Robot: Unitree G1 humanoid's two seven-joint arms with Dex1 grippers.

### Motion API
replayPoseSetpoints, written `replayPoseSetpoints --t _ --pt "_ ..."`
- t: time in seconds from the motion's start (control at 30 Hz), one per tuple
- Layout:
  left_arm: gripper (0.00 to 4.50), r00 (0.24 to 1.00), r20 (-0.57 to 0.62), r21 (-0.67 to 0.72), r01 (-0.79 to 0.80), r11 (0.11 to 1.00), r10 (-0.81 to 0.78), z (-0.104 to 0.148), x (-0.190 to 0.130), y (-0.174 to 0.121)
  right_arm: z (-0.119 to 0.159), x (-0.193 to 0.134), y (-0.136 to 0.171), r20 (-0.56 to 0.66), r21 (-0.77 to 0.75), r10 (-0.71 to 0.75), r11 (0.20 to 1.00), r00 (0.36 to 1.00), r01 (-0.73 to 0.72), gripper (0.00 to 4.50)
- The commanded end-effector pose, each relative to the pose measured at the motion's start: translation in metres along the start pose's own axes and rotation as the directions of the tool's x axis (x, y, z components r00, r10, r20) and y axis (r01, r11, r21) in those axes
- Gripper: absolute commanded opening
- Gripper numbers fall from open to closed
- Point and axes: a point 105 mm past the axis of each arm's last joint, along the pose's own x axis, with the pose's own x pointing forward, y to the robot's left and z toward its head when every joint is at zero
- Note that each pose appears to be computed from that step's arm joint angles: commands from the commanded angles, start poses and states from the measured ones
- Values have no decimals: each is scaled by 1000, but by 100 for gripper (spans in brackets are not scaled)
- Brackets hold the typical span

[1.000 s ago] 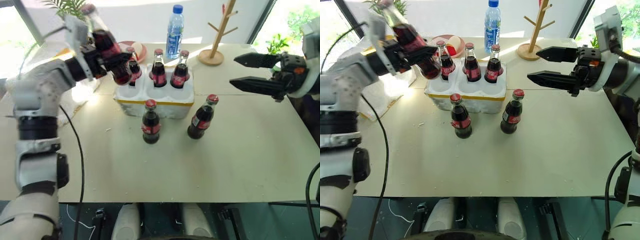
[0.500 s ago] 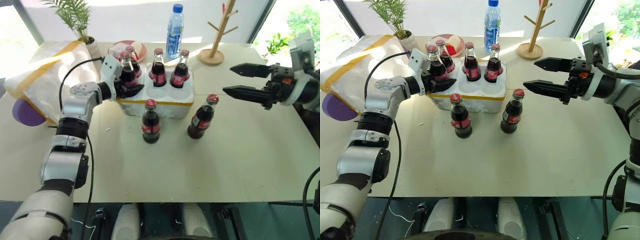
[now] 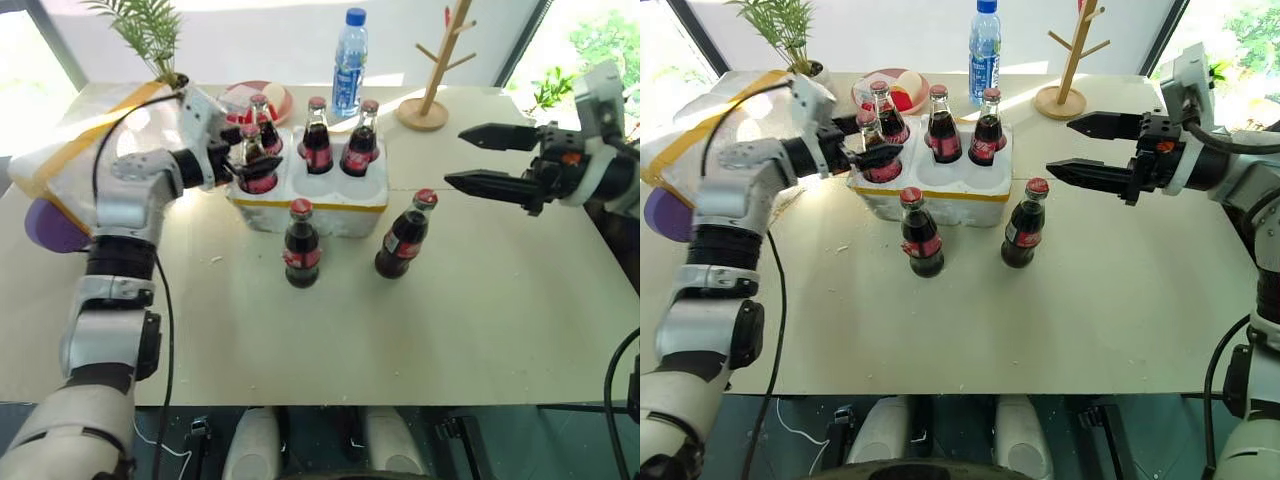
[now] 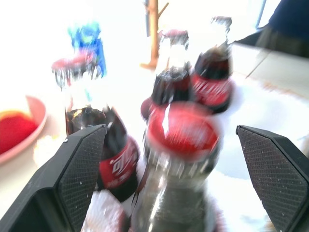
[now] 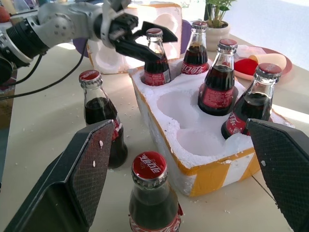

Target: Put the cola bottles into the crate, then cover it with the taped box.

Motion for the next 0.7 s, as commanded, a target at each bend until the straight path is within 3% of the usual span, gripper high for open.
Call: replayPoseSetpoints --t 0.03,0.2,0.37,0.7 --pt "448 983 81 -3 165 986 -164 43 -28 -24 14 -6 -1 8 -58 -6 998 1000 7 450" --pt "448 926 -72 4 373 928 -371 30 -54 -65 14 -5 -2 0 -60 10 998 1000 -10 450" --pt "448 868 -232 26 458 889 -440 -6 -59 -91 14 -4 -2 -7 -59 24 998 1000 -25 450" --pt "448 838 -254 40 508 860 -483 -37 -30 -106 13 -9 7 -45 -55 70 996 997 -73 450"
